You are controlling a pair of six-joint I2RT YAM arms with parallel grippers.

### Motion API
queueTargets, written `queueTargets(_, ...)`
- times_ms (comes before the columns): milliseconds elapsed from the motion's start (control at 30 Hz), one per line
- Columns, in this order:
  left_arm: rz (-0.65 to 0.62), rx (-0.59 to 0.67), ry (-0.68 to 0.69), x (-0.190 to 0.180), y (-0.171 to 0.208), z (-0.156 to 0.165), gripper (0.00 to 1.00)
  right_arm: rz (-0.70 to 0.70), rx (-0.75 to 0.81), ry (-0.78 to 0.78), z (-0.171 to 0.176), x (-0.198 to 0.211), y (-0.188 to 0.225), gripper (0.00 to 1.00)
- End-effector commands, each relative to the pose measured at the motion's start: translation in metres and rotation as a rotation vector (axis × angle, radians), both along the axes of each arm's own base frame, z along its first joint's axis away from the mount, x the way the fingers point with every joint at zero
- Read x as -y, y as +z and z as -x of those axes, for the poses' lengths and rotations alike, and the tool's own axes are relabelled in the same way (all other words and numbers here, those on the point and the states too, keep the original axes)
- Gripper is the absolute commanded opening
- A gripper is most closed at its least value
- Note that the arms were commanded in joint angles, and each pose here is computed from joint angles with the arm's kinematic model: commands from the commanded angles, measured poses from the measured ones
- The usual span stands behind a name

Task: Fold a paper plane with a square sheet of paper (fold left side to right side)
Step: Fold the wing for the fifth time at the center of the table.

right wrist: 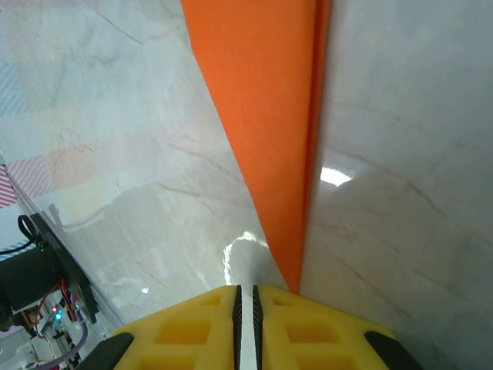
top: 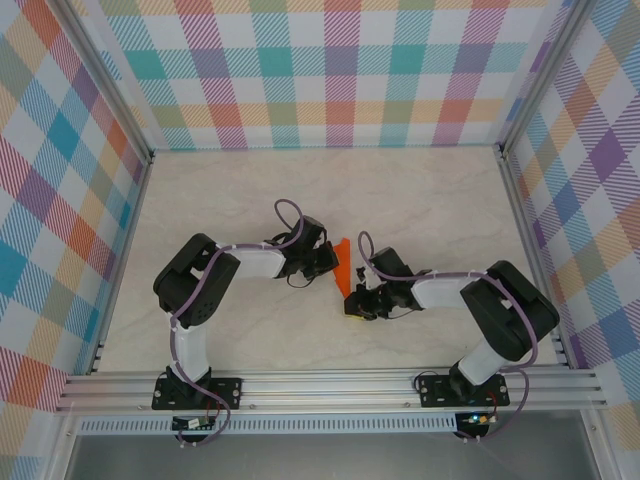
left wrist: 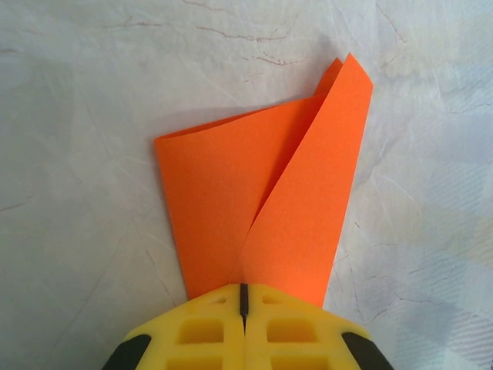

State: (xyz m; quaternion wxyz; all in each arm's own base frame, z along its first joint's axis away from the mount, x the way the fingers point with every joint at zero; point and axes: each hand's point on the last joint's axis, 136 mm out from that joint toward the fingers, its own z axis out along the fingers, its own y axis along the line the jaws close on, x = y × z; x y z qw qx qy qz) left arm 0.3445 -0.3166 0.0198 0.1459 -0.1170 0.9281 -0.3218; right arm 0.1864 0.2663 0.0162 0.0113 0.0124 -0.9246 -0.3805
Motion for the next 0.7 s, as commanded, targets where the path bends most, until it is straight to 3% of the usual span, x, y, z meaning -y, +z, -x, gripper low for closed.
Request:
queueTargets(0,-0.238,-0.13,0.05,-0.049,-0.062,0.025,0.0,-0.041,0.029,0.037,0.0,-0.006,0.028,0.15)
queueTargets(200,-0.229,-0.126,0.047,-0.047,-0.06,0.025,0.0,-0.107,0.144,-0.001,-0.036,-0.014,0.074,0.17)
queueTargets(433,-0.221,-0.122,0.044,-0.045,-0.059,0.025,0.0,-0.096,0.129,-0.083,-0.074,-0.022,0.057,0.16)
queueTargets(667,-0.223,-0.121,0.044,-0.045,-0.058,0.025,0.0,-0.075,0.069,-0.1,-0.079,-0.026,0.024,0.16)
